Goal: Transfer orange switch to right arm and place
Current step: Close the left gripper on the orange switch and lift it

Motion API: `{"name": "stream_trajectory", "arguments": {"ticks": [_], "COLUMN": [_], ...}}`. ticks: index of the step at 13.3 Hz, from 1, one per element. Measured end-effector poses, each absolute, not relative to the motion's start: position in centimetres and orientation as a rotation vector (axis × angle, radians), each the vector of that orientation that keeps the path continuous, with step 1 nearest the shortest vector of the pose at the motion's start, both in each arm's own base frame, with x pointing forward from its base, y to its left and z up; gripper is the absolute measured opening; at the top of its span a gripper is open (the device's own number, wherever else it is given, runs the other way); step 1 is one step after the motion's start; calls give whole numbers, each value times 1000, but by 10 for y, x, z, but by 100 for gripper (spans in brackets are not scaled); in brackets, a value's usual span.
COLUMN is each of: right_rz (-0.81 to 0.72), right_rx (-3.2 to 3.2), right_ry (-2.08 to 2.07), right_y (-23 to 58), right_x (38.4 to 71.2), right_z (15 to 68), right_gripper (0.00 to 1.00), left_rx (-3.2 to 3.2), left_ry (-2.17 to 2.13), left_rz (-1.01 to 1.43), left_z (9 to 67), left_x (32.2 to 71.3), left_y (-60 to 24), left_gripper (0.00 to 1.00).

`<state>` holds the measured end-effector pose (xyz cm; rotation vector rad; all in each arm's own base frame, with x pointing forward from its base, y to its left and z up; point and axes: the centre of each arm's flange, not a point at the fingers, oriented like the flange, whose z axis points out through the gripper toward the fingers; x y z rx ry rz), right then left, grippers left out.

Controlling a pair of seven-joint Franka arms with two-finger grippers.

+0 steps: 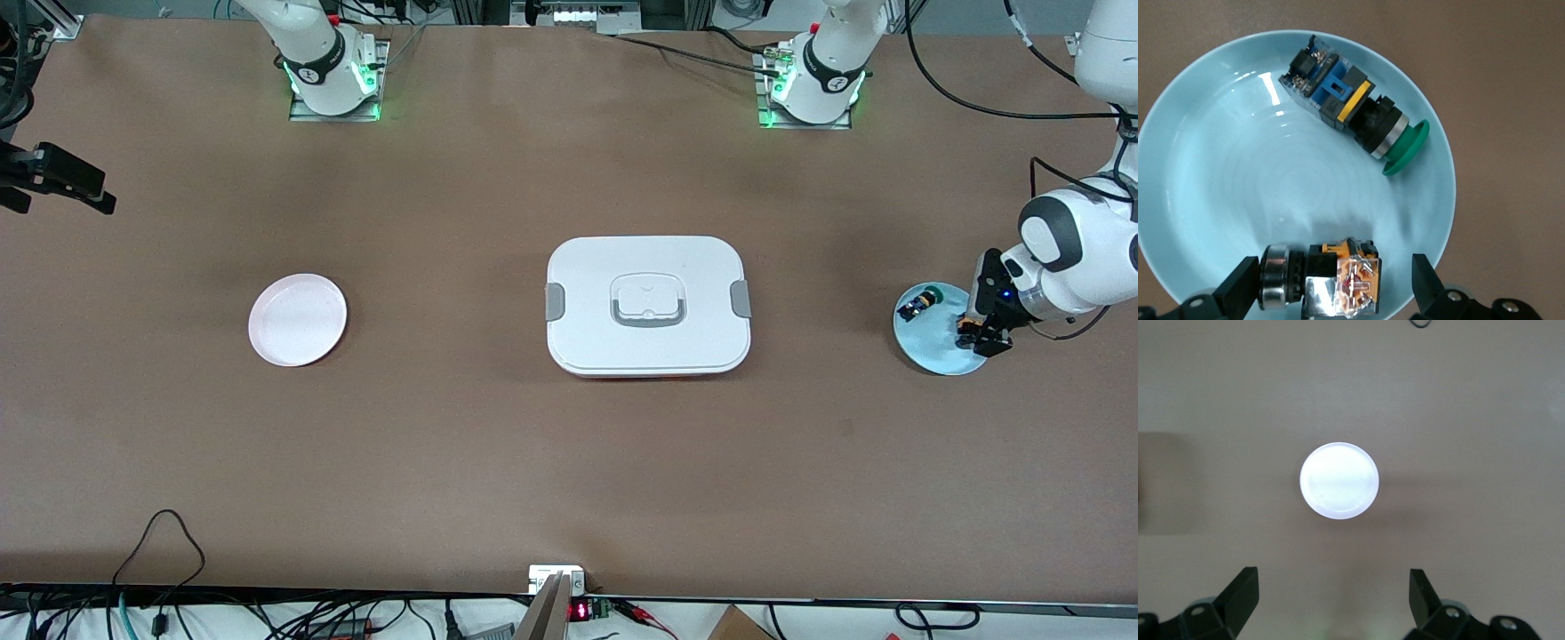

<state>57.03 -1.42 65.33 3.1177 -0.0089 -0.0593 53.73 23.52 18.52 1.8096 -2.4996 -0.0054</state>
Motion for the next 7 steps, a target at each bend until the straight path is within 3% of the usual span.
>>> {"name": "stream_trajectory", "arguments": {"ticks": [7], "right_rz": [-37], "right_rx": [3098], "right_ry": [-10], "right_y": [-16], "right_x": [574], "right_z": [651], "right_gripper": [100], "left_rx": [1809], "left_ry": [-2496], "left_rz": [0], "left_z": [177], "left_x": [543], "left_y": [236], "left_gripper": [96]}}
